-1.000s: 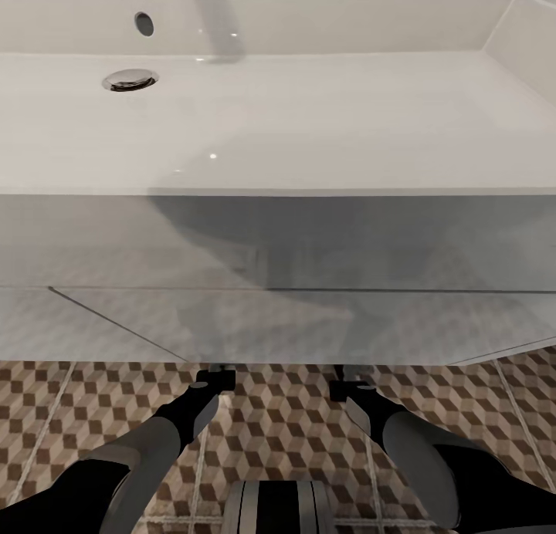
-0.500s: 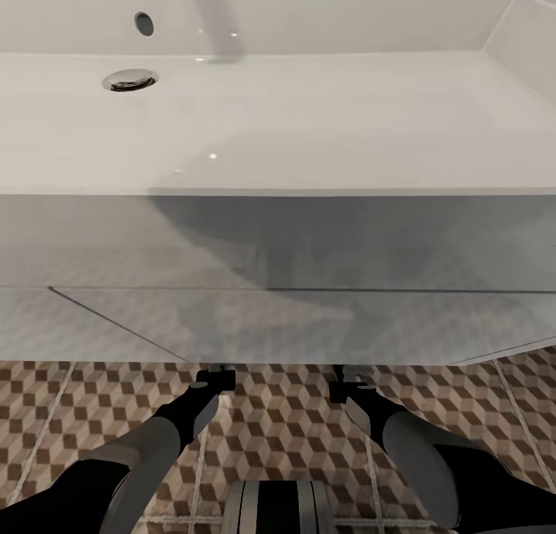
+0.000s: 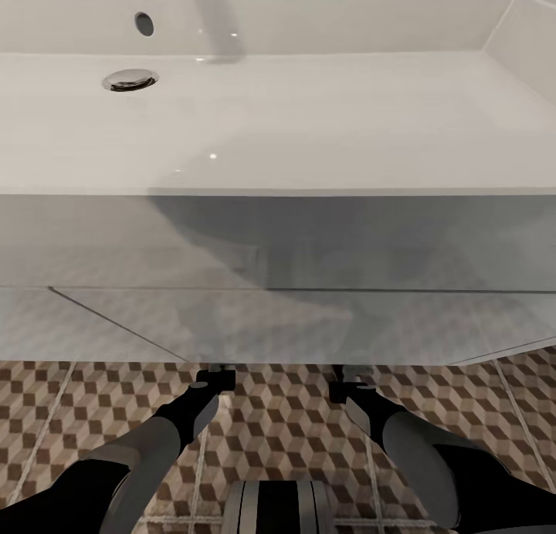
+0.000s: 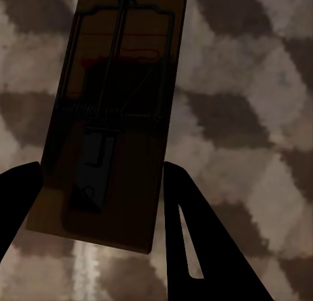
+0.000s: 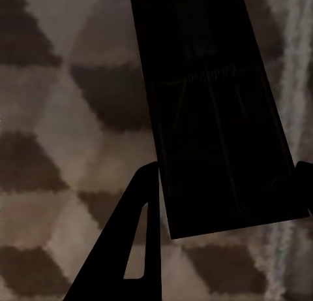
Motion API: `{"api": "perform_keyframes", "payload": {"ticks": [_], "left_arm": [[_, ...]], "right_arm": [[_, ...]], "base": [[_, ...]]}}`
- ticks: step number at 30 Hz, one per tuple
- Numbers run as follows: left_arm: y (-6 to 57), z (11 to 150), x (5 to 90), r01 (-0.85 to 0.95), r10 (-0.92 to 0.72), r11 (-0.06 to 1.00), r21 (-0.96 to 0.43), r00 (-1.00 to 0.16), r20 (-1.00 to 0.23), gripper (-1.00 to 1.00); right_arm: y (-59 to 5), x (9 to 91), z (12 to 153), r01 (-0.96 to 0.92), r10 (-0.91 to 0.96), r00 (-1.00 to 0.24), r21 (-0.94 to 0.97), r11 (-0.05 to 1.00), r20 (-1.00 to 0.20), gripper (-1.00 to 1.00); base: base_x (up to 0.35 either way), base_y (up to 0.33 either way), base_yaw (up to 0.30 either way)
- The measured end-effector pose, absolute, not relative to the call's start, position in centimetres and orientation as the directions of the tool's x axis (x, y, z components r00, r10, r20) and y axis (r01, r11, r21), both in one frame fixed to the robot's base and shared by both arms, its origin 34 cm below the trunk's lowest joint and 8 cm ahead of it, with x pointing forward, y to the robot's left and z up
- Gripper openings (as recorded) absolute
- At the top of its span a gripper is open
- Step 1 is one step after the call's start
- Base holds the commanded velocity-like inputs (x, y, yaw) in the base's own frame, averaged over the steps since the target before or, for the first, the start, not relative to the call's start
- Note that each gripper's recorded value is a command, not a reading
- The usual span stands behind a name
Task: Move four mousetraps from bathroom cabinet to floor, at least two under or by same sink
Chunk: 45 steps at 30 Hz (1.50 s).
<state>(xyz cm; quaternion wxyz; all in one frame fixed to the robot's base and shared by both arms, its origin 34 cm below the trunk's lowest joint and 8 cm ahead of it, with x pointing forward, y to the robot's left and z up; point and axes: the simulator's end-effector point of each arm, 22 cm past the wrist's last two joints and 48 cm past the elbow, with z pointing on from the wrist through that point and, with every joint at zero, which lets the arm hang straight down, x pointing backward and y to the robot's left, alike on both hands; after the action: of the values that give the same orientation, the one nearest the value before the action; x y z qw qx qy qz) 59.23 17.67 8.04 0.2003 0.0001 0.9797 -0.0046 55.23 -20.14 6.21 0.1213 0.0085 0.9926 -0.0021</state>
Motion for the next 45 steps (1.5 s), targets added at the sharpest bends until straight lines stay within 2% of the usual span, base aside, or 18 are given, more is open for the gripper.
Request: {"api": "perform_keyframes", "payload": {"ticks": [11,12,45], "left_arm": [[17.64,8.05,59.23,0.002,-0.002,1.0,-0.009,-0.92,-0.392,-1.0],[17.65,8.04,59.23,0.002,-0.002,1.0,-0.009,-0.92,-0.392,-1.0],[17.68,8.04,59.23,0.002,-0.002,1.0,-0.009,-0.92,-0.392,-1.0]], "right_arm": [[-20.23,55.22,6.2,0.02,0.019,-0.97,-0.003,1.0,-0.24,-1.0],[-20.23,55.22,6.2,0.02,0.019,-0.97,-0.003,1.0,-0.24,1.0],[-20.24,55.49,6.27,0.022,0.021,-0.968,-0.002,1.0,-0.25,1.0]], "base": [[0.0,0.0,0.0],[0.0,0.0,0.0],[0.0,0.0,0.0]]}}
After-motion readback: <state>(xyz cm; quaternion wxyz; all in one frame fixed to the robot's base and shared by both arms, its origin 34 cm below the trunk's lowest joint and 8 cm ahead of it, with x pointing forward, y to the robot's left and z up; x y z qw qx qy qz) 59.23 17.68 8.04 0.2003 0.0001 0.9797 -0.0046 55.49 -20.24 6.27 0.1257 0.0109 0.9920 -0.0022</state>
